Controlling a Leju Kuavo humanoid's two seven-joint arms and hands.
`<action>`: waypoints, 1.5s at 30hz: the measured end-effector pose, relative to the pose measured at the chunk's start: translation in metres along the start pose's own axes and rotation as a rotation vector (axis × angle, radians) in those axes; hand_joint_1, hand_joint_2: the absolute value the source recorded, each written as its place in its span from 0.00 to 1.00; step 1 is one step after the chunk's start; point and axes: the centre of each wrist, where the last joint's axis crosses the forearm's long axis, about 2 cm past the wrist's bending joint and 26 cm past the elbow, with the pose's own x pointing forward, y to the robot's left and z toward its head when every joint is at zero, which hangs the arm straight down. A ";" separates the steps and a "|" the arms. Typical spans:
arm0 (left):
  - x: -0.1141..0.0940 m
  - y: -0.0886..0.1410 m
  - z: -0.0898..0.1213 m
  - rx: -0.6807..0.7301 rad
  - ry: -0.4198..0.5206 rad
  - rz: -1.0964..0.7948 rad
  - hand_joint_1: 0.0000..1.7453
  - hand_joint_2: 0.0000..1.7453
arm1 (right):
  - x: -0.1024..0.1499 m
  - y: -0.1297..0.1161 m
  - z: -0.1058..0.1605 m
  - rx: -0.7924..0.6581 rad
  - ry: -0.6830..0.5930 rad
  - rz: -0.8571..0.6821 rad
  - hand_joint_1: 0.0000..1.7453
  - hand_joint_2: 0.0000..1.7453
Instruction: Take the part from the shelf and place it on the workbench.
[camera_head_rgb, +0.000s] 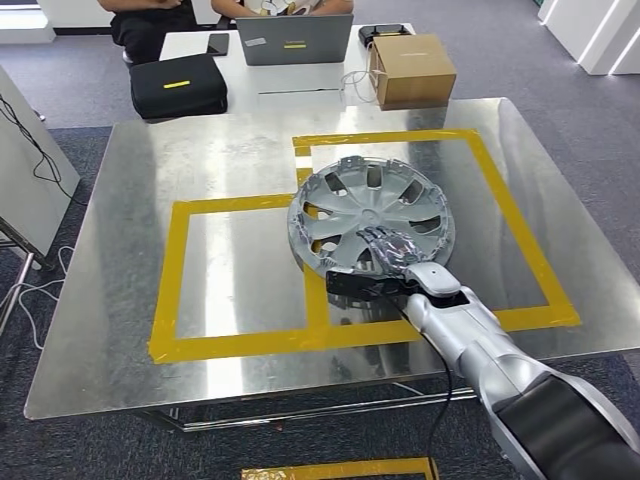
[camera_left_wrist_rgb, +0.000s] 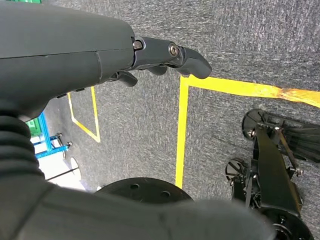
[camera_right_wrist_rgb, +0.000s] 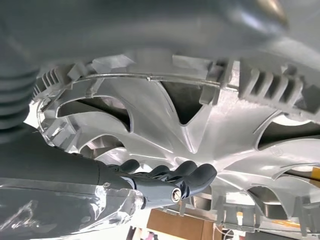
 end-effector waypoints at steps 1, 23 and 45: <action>0.000 0.000 0.000 0.002 0.000 0.001 0.00 0.00 | 0.000 0.000 0.000 -0.001 0.005 -0.001 0.00 0.00; 0.000 0.000 0.000 0.011 -0.009 0.011 0.00 0.00 | -0.001 -0.010 -0.003 -0.099 0.031 -0.031 0.00 0.00; -0.007 -0.007 -0.001 0.046 0.032 0.159 0.00 0.00 | -0.049 -0.140 0.051 -0.677 -0.002 0.039 0.00 0.00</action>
